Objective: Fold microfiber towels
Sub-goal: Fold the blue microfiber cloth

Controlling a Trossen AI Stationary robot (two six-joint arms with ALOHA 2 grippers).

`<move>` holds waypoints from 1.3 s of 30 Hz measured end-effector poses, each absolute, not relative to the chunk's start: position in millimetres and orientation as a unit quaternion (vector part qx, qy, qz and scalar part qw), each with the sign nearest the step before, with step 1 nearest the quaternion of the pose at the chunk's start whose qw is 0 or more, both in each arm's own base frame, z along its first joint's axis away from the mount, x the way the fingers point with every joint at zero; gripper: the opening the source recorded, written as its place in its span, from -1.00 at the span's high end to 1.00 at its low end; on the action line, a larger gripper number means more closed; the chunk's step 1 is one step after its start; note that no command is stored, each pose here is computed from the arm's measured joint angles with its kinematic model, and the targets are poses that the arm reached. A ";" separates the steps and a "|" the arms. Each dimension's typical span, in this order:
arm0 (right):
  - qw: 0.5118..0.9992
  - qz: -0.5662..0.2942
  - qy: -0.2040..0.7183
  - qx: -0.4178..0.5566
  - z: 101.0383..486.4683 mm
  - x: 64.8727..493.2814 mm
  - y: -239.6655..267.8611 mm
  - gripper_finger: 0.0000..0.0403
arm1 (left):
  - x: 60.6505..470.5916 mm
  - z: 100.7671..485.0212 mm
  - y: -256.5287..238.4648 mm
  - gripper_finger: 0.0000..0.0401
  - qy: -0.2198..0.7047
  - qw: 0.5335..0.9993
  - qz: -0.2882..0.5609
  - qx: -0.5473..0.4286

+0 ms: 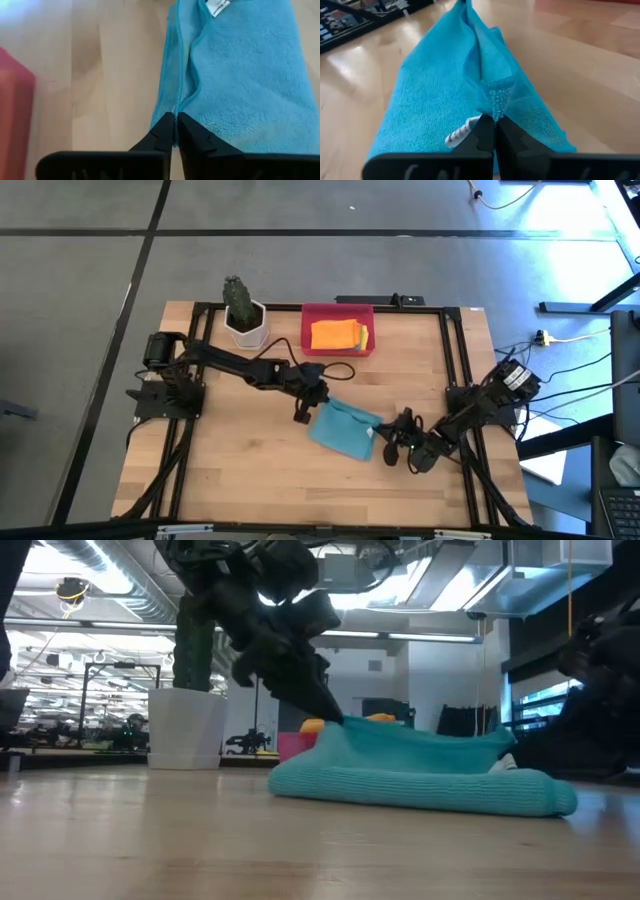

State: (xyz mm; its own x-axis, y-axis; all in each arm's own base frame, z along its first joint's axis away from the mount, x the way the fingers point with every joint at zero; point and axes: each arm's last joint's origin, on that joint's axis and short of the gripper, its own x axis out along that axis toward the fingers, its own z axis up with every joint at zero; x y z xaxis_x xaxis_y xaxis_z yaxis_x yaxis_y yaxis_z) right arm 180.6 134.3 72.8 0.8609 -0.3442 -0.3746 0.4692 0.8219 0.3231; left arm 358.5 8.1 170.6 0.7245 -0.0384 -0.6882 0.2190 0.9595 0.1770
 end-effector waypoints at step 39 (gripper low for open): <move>0.962 -0.216 0.130 0.109 106.2 175.2 111.2 0.22 | 362.8 142.7 -36.6 0.48 0.396 0.898 -0.048 0.185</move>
